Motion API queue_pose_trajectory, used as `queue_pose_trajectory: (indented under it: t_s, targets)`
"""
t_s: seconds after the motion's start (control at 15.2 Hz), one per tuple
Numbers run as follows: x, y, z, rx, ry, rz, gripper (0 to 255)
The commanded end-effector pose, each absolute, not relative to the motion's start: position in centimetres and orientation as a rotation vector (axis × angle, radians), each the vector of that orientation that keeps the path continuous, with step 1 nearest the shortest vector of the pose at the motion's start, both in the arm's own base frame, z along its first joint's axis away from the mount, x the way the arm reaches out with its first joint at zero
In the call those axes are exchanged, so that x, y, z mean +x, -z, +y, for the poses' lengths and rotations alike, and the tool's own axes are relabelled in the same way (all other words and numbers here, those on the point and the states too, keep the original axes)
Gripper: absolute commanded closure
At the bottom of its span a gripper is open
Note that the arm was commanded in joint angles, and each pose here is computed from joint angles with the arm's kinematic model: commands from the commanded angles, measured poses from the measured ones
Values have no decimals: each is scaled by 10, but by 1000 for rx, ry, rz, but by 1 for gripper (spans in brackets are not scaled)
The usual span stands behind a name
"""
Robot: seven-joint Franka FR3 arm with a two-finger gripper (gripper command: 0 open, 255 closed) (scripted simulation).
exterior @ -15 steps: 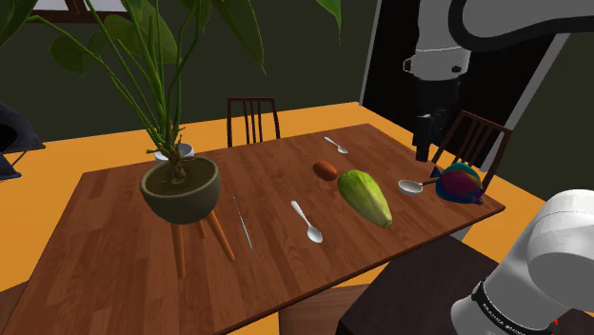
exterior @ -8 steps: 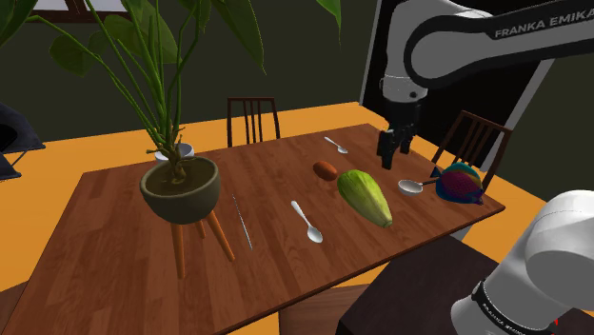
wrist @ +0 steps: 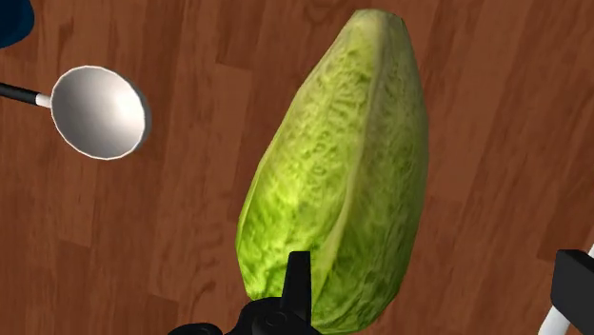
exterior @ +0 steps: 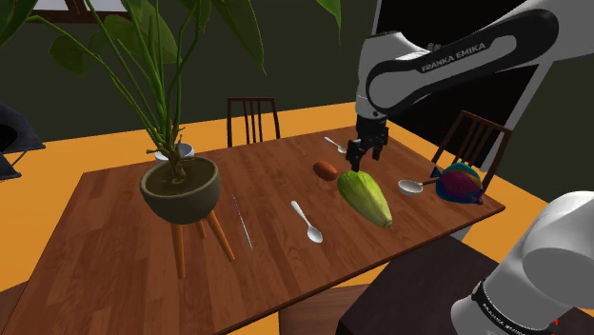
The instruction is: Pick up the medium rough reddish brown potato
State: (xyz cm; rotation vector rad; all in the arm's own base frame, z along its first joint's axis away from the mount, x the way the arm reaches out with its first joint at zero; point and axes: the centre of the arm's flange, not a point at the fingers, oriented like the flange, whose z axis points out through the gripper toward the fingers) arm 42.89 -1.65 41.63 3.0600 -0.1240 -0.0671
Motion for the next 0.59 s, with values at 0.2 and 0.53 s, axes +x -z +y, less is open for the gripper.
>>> queue_pose_trajectory:
  t_s: [0.2,0.53]
  targets:
    - [474,-380,-29,3054,-11,-230,0]
    - [522,-346,-45,3042,-84,-334,0]
